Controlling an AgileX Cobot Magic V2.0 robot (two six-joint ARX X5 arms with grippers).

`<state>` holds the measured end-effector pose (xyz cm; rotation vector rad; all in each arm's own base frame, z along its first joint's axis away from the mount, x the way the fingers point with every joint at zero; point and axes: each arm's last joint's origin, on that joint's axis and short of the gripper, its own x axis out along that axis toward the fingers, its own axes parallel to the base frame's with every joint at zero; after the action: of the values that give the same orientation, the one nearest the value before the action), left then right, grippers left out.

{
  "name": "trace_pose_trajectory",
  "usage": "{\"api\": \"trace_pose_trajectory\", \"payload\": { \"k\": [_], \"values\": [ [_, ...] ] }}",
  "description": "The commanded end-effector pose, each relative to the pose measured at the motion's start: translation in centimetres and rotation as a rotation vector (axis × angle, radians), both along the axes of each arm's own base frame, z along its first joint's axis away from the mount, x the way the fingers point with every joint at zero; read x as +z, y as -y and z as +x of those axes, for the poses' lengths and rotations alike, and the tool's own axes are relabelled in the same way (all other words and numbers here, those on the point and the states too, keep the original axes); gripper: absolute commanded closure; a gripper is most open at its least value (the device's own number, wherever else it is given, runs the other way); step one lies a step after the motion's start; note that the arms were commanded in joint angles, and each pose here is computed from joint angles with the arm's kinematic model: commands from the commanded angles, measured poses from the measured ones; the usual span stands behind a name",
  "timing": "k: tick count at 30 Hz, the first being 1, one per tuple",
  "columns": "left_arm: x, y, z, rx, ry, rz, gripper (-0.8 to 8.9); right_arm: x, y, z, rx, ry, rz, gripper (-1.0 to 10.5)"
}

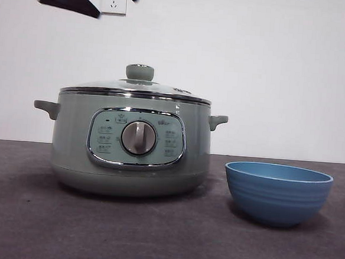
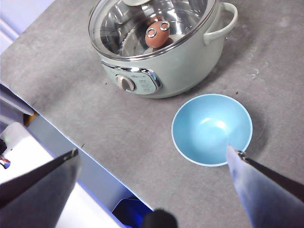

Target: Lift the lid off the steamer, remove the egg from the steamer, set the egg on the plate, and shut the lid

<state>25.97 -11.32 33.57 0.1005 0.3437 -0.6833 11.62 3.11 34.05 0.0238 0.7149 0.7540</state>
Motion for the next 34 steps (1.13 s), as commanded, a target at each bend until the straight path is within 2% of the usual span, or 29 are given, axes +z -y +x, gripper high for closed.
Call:
{"api": "trace_pose_trajectory", "payload": {
  "k": [1,15,25,30,34],
  "values": [
    [-1.2,0.9,1.3,-0.021,0.018,0.030,2.79,0.1,0.0,0.0,0.001,0.005,0.002,3.2],
    [-6.2,3.2,5.2,-0.036,-0.046,0.059,2.79,0.1,0.0,0.1,0.001,0.001,0.002,3.2],
    [-7.0,3.9,5.7,-0.006,-0.045,0.080,2.93,0.0,0.0,0.2,0.000,0.000,0.001,3.2],
    [-7.1,3.9,5.6,-0.011,-0.054,0.082,5.67,0.0,-0.1,0.3,0.000,-0.005,0.000,3.2],
    [-7.2,4.0,5.5,-0.015,-0.066,0.087,6.70,0.0,-0.1,0.3,0.000,-0.005,0.000,3.2]
  ]
}}
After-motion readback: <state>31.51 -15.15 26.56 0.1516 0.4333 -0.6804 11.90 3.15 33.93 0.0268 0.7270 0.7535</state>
